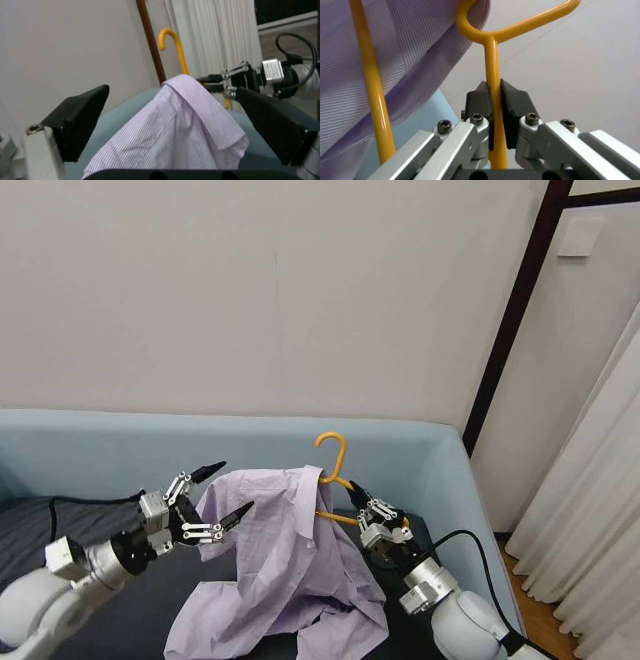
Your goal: Pick up the clothes from the sofa and hang them on the clothes hanger.
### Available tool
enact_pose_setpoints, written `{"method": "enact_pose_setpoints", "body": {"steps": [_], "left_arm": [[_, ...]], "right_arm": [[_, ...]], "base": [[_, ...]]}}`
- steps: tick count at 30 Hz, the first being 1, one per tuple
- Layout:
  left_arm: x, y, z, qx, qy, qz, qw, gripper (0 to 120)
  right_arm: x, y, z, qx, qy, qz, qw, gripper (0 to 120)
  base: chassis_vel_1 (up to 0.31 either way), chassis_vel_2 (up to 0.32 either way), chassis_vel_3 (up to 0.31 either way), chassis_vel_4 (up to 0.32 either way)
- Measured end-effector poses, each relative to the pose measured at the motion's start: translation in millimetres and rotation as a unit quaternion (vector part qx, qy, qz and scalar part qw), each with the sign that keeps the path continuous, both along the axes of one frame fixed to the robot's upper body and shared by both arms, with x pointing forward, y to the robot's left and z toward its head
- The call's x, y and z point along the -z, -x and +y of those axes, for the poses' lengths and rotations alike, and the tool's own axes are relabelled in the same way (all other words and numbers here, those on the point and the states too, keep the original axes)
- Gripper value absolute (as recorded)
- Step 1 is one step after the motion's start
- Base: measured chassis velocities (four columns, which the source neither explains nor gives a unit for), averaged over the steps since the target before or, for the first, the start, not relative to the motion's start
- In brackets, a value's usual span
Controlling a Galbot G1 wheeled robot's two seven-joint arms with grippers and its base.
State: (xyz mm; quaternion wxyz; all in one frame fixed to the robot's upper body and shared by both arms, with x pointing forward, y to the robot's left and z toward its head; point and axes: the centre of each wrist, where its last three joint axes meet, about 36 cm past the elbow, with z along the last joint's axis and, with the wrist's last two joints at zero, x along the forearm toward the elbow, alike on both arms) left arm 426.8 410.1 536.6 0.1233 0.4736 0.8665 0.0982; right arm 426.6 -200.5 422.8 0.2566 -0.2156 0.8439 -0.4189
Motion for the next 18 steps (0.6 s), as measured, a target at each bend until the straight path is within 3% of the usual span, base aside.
{"method": "enact_pose_setpoints", "body": {"steps": [7, 13, 18], "left_arm": [[-34.7, -34.8, 34.4, 0.02, -0.056, 0.017, 0.9981, 100], [-56.1, -67.5, 40.2, 0.046, -0.074, 0.033, 0.9956, 100], [-57.9, -98.3, 33.8, 0.077, -0.1, 0.062, 0.9901, 100]], "right_arm": [[-6.9, -13.4, 22.3, -0.03, 0.001, -0.013, 0.999, 4], [-6.9, -11.1, 32.3, -0.039, -0.006, -0.012, 0.999, 4], [-6.7, -11.8, 34.7, -0.04, -0.007, -0.015, 0.999, 4]], "base": [[0.0, 0.0, 0.0, 0.0], [0.0, 0.0, 0.0, 0.0], [0.0, 0.0, 0.0, 0.0]]}}
